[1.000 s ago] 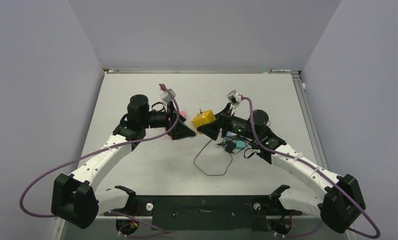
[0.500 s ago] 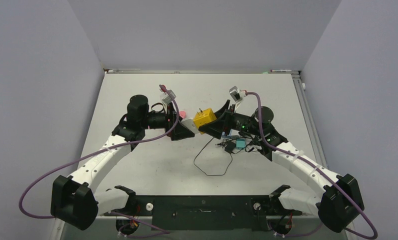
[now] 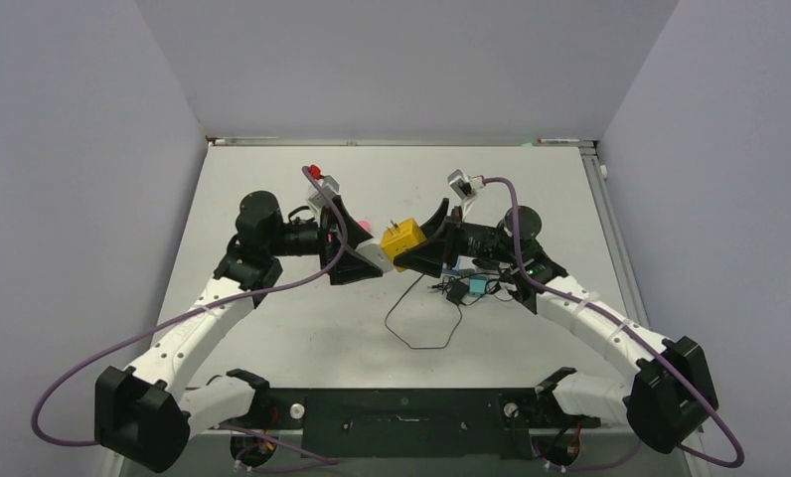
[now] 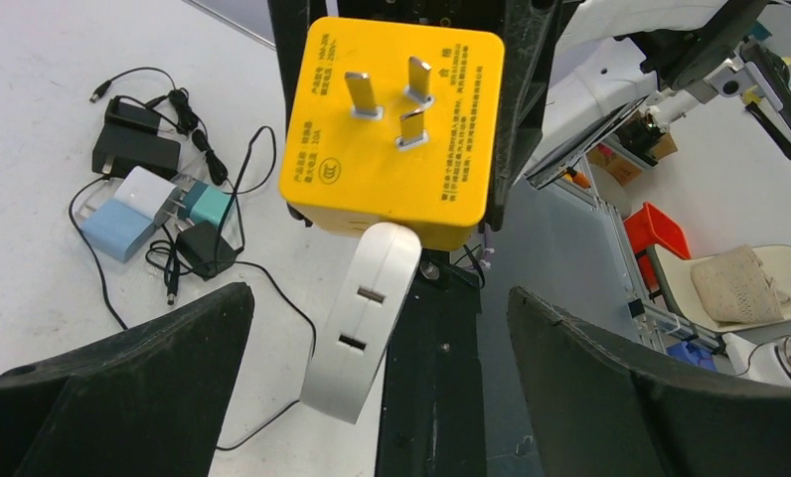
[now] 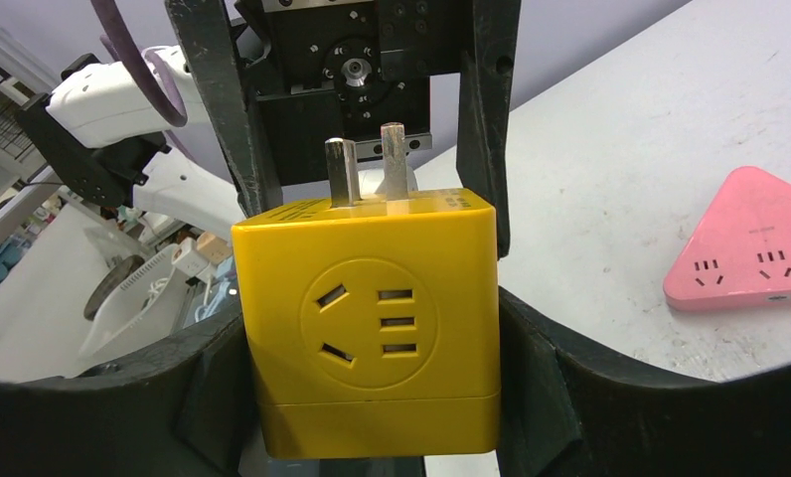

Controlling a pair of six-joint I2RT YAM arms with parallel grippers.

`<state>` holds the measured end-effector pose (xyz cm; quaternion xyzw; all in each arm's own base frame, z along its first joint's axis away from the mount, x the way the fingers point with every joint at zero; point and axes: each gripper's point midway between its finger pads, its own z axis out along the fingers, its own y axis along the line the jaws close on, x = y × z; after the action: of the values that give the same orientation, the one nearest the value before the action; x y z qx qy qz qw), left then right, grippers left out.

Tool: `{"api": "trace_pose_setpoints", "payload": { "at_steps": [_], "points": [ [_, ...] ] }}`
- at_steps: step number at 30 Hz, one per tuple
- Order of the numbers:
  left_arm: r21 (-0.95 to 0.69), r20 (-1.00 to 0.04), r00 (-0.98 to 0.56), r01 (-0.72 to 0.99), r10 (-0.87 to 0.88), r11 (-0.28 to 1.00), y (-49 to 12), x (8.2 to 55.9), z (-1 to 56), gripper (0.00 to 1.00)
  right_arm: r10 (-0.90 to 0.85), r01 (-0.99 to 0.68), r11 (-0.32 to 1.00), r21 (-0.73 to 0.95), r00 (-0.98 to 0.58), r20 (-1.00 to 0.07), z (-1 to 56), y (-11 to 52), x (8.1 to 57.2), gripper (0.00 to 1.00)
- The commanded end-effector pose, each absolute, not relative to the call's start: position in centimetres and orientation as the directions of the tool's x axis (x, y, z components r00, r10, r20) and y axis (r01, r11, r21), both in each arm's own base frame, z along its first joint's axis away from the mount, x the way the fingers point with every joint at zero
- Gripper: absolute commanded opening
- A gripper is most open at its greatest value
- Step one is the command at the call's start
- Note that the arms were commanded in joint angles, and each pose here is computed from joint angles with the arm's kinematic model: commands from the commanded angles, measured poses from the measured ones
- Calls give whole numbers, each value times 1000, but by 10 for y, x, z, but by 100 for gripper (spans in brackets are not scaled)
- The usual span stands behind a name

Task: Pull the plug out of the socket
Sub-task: Remove the plug from the socket.

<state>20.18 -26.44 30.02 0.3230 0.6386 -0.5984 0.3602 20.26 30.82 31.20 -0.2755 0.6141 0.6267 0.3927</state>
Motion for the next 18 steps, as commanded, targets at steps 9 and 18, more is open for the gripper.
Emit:
{"api": "trace_pose_setpoints", "payload": {
  "at_steps": [9, 18],
  "points": [
    [-465, -885, -465, 885, -3, 12, -268, 187, 313, 76, 185, -894, -13, 448, -442, -878, 349, 310, 199, 5],
    [-467, -884, -467, 884, 2, 11, -269, 187, 312, 43, 171, -896, 10, 443, -435, -884, 346, 309, 200, 5]
  ]
}}
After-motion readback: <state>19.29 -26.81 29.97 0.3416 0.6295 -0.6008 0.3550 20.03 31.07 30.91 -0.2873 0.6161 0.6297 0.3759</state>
